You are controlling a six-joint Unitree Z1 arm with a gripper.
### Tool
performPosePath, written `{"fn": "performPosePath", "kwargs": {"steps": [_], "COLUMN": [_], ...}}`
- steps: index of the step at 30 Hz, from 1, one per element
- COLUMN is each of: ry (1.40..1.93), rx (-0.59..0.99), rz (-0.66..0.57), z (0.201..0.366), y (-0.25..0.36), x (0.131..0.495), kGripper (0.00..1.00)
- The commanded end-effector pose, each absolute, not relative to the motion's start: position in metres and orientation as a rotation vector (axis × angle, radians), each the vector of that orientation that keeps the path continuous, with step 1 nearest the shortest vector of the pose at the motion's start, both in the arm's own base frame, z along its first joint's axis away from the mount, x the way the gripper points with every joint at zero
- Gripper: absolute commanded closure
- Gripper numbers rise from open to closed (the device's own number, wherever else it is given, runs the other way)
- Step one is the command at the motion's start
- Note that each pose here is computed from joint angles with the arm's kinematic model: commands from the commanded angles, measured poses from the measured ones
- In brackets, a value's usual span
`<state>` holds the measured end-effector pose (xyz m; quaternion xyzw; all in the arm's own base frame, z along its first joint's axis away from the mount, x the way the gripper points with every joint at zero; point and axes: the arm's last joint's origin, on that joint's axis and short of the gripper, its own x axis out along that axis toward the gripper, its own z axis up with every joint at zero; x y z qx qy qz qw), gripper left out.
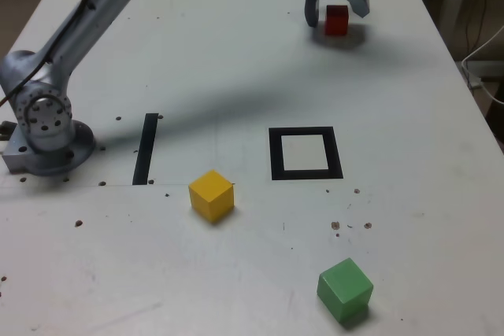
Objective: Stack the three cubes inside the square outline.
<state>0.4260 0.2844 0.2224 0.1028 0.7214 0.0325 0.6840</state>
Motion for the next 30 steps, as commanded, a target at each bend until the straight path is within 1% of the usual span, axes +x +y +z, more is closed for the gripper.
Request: {"fn": "performPosePath", "kwargs": {"steps": [1, 3, 8, 13, 19, 25, 30], "ry": [1.619, 1.619, 1.618, 1.610, 1.601, 1.590, 1.587], "rx": [0.227, 0.224, 0.221, 0.219, 0.222, 0.230, 0.230], "rz": [0.075, 0.077, 0.075, 0.074, 0.078, 0.084, 0.083], "z": [0.221, 0.221, 0.219, 0.219, 0.221, 0.228, 0.235], "y": [0.284, 0.284, 0.284, 0.284, 0.284, 0.282, 0.279], "x": [0.427, 0.427, 0.427, 0.428, 0.428, 0.427, 0.425], "kGripper": [0.36, 0.40, 0.47, 0.56, 0.60, 0.68, 0.72]}}
